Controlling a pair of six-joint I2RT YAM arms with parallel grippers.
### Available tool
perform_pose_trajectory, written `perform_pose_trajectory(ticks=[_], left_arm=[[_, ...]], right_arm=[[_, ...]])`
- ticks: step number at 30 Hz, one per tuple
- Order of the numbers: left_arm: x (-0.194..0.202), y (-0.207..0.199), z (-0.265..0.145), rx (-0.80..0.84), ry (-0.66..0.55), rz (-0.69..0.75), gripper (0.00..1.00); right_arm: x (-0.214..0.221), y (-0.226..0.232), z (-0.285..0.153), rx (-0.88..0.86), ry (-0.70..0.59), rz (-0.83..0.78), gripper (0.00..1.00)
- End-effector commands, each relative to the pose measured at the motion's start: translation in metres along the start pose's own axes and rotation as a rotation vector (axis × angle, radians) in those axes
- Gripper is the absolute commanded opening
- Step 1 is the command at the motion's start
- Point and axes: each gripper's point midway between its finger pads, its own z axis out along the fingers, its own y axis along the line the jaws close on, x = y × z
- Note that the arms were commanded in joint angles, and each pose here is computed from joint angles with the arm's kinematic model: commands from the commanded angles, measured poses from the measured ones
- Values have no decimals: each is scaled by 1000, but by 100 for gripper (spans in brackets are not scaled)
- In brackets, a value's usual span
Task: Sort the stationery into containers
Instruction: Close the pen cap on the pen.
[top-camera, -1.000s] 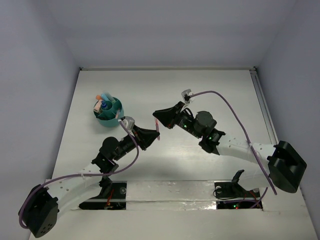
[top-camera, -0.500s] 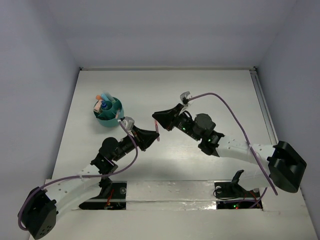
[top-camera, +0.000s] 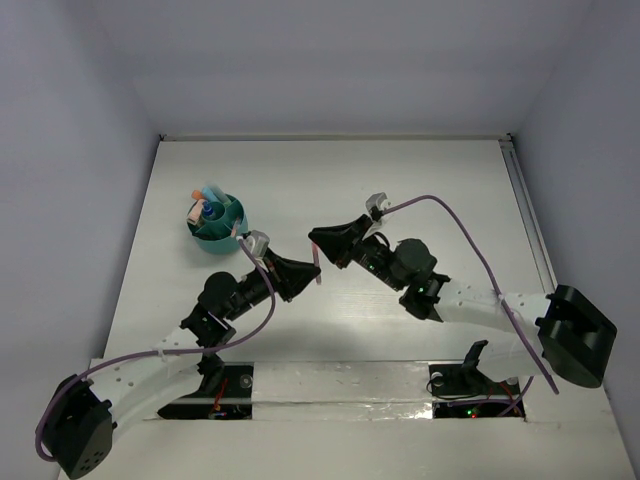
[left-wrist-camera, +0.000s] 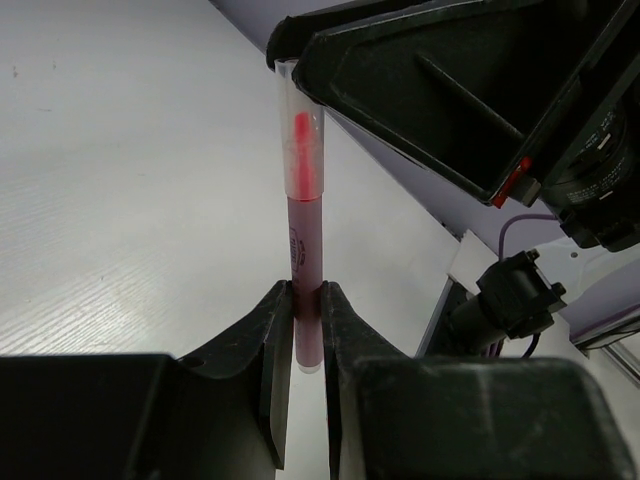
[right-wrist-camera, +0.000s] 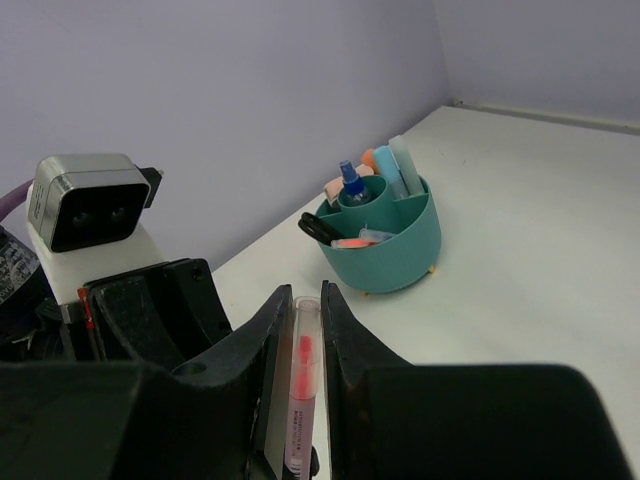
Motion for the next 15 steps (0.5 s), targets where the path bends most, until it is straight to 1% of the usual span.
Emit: perform_pose_trajectory(ticks=[1, 6, 10, 13, 15], left_arm=[[-50, -33, 5, 101, -141, 27, 0], [-51, -34, 6, 102, -141, 32, 0], [-55, -31, 6, 80, -141, 44, 0], [-56, -31, 6, 77, -137, 52, 0], [-58, -28, 6, 66, -142, 53, 0]], right_arm=[[-5, 1, -4, 1, -24, -34, 0], [-4, 0, -6, 10, -5, -35, 0], [-3, 4, -4, 9, 53, -42, 0], [15, 0, -8, 28, 163, -50, 0], [17, 1, -9, 28, 185, -50, 0]])
